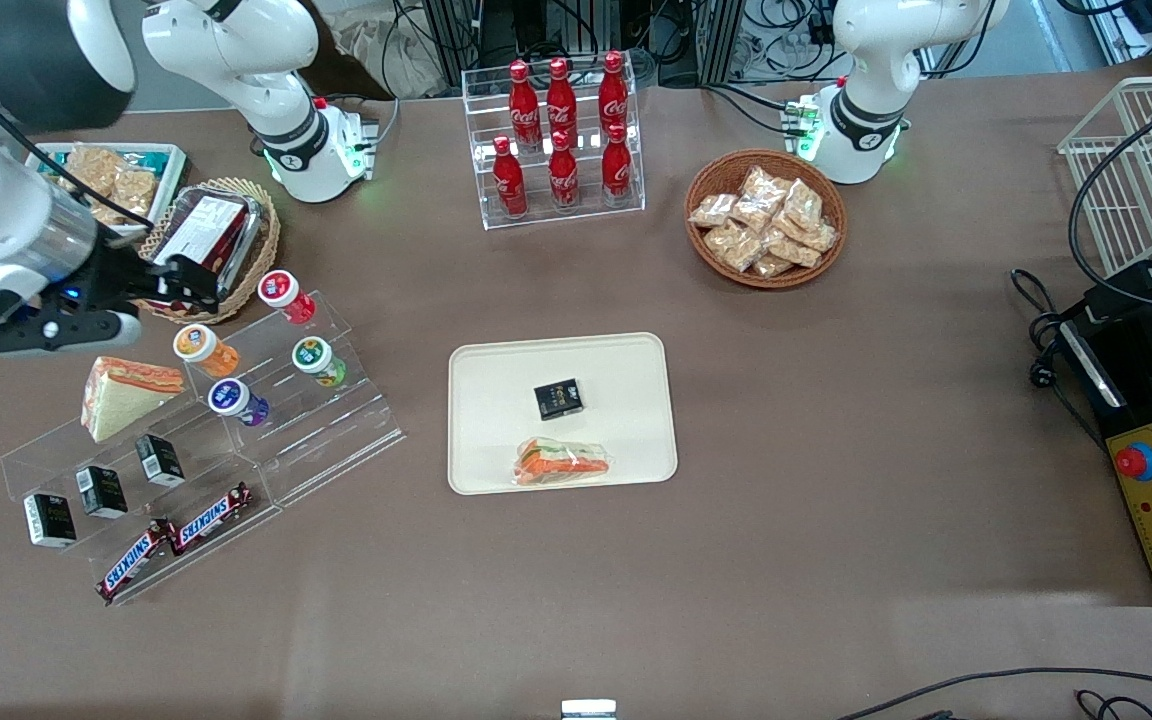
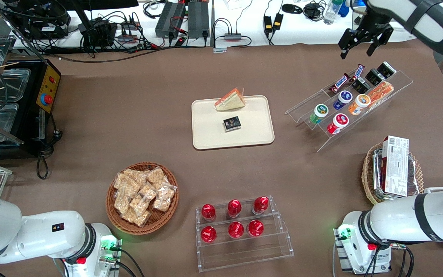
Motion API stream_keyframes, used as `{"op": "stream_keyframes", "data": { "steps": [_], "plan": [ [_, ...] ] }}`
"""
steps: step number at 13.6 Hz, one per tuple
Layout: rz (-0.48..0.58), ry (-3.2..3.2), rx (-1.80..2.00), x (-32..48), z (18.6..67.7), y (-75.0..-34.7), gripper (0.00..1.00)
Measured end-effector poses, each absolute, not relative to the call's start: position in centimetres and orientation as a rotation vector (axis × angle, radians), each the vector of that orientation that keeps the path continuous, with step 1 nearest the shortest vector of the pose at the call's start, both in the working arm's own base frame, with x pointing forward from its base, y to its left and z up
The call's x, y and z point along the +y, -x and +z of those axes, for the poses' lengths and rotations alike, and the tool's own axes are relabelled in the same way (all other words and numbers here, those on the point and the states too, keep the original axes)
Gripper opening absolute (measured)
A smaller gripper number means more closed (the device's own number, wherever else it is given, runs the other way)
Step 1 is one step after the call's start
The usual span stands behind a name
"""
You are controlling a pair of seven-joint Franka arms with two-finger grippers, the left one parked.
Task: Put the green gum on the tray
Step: 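Move the right gripper down to the green-labelled gum bottle on the rack, then close the right gripper on the green-labelled gum bottle's cap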
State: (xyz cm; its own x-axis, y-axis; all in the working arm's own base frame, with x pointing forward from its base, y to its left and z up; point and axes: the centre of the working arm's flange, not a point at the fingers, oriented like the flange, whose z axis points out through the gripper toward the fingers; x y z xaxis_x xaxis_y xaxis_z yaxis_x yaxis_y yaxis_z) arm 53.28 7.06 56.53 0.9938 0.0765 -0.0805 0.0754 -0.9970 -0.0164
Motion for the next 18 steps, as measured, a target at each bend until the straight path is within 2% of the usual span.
{"op": "stream_keyframes", "data": {
  "steps": [11,13,18],
  "plan": [
    [-0.125,3.122,-0.201,9.6,38.4,-49.0,1.0],
    [-0.117,3.12,-0.208,9.7,35.9,-48.1,1.0],
    [-0.113,3.12,-0.219,10.0,33.5,-47.0,1.0]
  ]
}}
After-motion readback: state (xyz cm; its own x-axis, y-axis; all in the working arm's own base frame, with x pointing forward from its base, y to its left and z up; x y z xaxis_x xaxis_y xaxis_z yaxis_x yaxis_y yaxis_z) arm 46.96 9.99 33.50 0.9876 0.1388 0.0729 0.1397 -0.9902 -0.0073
